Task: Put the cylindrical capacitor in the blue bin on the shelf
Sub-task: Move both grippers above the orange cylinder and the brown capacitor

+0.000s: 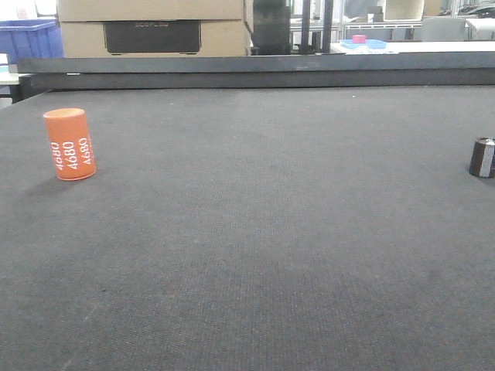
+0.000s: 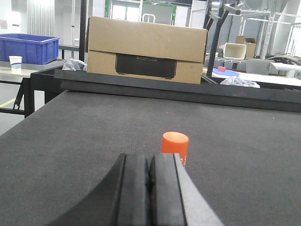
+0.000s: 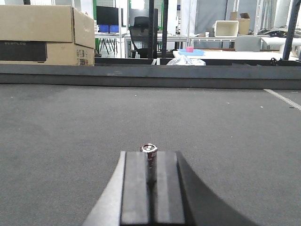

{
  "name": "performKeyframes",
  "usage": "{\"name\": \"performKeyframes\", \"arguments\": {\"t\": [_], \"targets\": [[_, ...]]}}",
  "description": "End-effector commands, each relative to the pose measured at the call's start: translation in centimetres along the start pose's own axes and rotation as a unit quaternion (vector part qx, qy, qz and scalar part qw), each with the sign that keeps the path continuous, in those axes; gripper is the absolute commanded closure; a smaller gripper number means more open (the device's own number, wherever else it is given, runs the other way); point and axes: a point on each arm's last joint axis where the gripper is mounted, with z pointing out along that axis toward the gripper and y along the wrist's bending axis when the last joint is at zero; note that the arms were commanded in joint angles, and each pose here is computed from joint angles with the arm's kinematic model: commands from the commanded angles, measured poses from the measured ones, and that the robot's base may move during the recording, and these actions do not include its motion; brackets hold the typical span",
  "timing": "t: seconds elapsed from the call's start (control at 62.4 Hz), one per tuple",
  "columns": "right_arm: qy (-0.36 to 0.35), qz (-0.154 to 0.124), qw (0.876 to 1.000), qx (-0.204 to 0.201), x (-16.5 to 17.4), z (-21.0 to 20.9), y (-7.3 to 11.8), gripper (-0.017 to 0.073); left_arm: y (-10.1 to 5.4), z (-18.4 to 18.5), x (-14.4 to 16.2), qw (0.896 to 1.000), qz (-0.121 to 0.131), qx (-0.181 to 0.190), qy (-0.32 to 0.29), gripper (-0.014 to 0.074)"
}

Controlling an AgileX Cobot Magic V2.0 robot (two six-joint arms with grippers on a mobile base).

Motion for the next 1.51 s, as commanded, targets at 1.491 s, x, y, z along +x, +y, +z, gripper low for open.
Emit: {"name": "performKeyframes", "arguments": {"t": [1.491], "targets": [[0.118, -0.004, 0.993, 0.004, -11.1, 4.0, 0.6, 0.0727, -0.8, 4.5, -12.4, 0.977, -0.005, -0.024, 0.213, 0.0704]]}}
